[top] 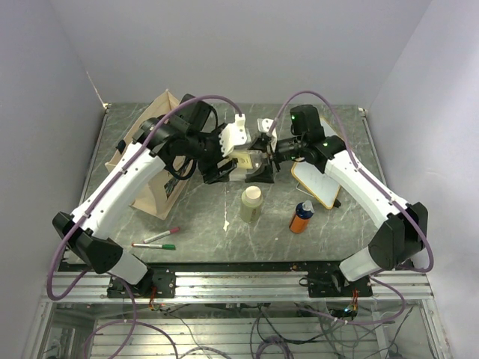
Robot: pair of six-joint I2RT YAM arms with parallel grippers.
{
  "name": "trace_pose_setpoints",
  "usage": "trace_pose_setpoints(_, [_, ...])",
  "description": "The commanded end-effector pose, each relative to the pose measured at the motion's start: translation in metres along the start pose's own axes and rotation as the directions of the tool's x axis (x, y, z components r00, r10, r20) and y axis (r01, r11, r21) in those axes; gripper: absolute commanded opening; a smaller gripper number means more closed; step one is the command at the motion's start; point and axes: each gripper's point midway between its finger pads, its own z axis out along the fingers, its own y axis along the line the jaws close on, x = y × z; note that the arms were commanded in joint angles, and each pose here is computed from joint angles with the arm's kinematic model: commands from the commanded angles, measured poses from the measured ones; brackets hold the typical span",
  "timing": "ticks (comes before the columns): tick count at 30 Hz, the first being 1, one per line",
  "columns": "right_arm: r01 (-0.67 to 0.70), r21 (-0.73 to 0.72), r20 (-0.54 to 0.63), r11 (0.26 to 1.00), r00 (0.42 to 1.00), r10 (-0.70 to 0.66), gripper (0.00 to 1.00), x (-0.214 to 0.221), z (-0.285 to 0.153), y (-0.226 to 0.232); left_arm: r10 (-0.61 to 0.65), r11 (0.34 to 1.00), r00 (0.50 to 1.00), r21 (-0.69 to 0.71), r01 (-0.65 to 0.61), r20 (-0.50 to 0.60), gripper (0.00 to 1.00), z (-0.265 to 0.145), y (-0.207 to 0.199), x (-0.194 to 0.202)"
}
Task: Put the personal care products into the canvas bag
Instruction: Adjust the care product.
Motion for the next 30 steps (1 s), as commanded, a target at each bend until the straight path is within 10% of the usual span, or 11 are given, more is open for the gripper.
trace_pose_setpoints(1, [-0.048, 0.024, 0.142, 0.999, 0.989, 0.044, 0.0, -0.037, -0.023, -0.008, 0.129, 0.991, 0.957, -0.072, -0.114, 0.258, 0.62, -0.033, 0.002, -0.069])
trace_pose_setpoints(7, [-0.113, 0.026, 0.195, 0.993, 0.975, 0.106, 0.0, -0.039, -0.033, -0.01, 0.146, 0.975, 0.923, -0.207, -0.074, 0.355, 0.96, -0.055, 0.017, -0.093])
trace_pose_setpoints(30, [-0.494, 0.088, 0.465, 0.865, 0.788, 0.403, 0.0, -0.062, -0.08, -0.057, -0.22, 0.913, 0.791, -0.165, 0.373, 0.572, 1.0, -0.069, 0.068, -0.068])
